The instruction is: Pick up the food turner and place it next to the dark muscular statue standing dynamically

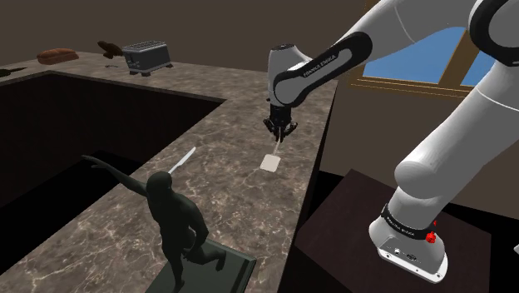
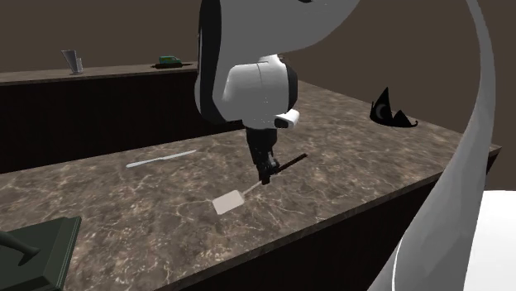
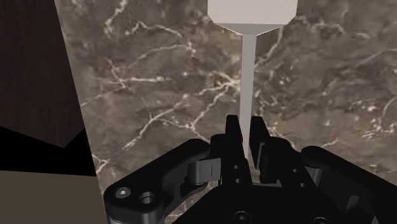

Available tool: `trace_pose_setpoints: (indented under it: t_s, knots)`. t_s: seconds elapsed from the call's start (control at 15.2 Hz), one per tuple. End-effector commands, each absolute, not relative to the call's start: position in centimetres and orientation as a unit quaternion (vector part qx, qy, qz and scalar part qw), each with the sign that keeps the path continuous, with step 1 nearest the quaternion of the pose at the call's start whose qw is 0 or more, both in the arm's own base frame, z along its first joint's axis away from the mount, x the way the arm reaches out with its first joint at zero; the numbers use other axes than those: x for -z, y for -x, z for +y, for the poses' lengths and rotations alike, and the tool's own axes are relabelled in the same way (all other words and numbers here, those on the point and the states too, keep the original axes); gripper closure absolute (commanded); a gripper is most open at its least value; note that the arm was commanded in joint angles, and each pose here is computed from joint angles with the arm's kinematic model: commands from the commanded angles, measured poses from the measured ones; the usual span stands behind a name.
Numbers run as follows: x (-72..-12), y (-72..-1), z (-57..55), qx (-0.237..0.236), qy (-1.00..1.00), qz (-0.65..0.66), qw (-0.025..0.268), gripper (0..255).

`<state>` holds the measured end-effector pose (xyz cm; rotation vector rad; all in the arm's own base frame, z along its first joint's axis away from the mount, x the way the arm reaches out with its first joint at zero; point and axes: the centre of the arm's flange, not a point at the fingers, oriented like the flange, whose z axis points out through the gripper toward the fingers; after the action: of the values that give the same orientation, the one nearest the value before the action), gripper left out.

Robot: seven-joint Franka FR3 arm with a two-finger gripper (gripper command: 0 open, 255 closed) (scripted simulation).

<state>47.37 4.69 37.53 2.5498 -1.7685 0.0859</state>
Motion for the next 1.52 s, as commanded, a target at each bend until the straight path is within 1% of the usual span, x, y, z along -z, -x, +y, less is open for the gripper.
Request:
trace_pose_setpoints:
  t_s: [0.0, 1.45]
  knots:
    - [-38.6, -47.4, 4.6, -0.027, -0.821, -0.570, 0.019, 255]
    - [-50.2, -47.4, 4.6, -0.027, -0.821, -0.570, 0.019, 255]
